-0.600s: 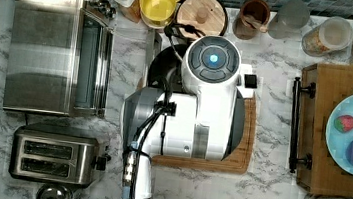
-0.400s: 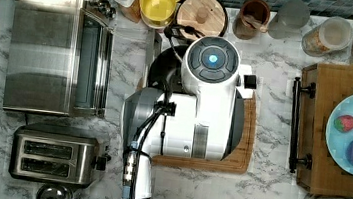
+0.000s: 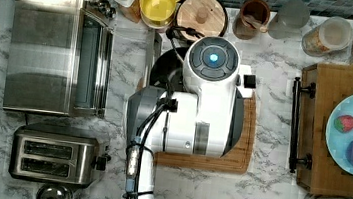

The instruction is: Put the bowl in the oven.

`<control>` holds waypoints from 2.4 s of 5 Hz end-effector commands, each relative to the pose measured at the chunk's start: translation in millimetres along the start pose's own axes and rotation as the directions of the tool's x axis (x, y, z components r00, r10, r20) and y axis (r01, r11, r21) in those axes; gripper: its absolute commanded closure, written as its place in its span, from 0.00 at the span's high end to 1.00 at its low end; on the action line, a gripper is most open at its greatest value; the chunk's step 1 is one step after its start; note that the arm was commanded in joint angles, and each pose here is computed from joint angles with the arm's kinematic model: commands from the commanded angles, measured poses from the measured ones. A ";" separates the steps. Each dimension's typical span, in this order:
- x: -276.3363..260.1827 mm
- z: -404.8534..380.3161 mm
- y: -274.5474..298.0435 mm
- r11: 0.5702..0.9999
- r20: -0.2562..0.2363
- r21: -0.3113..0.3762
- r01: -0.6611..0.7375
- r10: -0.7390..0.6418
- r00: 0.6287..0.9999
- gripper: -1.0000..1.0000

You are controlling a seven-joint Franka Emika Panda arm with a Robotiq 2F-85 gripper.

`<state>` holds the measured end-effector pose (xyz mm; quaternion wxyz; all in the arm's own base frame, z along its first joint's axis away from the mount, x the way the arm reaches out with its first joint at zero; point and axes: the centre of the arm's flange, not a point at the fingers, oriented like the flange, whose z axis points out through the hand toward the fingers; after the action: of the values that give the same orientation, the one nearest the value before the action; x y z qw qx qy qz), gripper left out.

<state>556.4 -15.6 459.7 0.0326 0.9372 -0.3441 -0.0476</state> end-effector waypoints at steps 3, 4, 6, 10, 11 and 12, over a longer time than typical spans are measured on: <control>-14.8 -32.6 -81.3 0.893 -0.190 0.200 0.404 -0.369 0.910 0.00; -20.9 -18.2 -106.0 0.867 -0.219 0.209 0.453 -0.409 0.886 0.00; -29.5 9.6 -159.7 0.826 -0.205 0.214 0.521 -0.484 0.851 0.00; -61.9 40.6 -213.3 0.751 -0.194 0.311 0.583 -0.550 0.812 0.00; -60.2 68.0 -234.3 0.793 -0.134 0.295 0.533 -0.518 0.845 0.00; -67.0 76.6 -252.5 0.798 -0.106 0.301 0.522 -0.516 0.850 0.00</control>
<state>631.8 192.3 327.7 -0.1126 0.9920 -0.0534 -0.0215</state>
